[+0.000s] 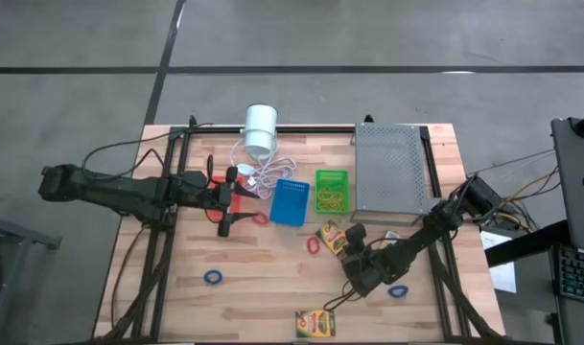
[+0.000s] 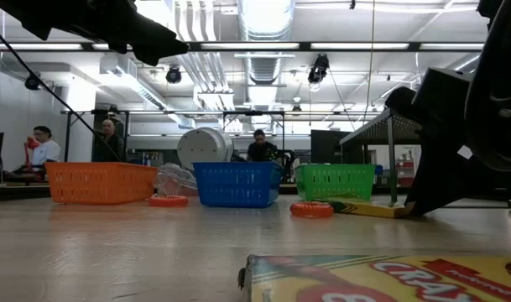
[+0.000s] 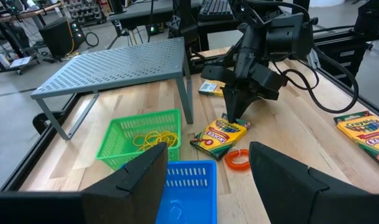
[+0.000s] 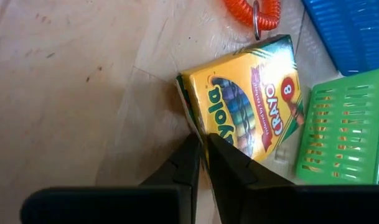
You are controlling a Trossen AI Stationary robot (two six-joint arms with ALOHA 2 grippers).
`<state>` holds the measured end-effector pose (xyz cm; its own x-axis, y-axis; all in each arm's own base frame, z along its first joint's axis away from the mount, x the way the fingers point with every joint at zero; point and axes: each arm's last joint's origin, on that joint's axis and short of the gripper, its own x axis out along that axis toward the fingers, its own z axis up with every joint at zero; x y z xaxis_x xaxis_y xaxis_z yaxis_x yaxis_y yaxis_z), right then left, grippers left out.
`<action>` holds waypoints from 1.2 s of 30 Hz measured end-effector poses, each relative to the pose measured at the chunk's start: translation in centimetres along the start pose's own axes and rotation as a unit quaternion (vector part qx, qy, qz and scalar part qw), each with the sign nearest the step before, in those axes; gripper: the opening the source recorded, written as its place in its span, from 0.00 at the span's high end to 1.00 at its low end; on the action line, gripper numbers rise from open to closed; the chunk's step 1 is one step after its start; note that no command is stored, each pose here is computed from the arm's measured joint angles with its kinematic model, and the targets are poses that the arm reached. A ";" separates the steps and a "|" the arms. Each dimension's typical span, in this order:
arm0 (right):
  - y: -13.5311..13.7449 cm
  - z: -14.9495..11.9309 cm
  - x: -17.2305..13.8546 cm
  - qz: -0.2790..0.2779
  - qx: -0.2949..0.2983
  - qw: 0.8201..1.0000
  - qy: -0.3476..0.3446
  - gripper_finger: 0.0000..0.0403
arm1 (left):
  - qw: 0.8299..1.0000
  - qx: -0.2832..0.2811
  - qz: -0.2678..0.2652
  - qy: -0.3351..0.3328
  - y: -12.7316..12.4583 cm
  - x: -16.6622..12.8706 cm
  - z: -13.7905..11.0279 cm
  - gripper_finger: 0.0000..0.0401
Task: Pick & Place Office Desk Supplies
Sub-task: Put the pack of crayon into the blue bin
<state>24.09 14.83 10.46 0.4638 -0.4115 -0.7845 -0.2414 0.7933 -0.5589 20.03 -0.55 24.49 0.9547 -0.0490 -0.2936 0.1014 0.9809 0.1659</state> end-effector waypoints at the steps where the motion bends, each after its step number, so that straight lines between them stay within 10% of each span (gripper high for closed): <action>1: 0.0 0.0 0.0 0.000 0.000 1.000 0.000 0.93 | 1.000 0.000 0.000 0.000 0.0 0.0 0.0 0.43; 36: -2.1 2.8 -3.0 -0.052 0.044 0.997 -0.048 0.98 | 1.000 0.000 0.000 0.000 0.0 0.0 0.0 0.43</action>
<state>25.54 15.67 14.71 0.5627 -0.4525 -0.6918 -0.1137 0.7866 -0.6069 20.03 -0.56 24.49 0.9547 -0.0496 -0.2933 0.1019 0.9809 0.1658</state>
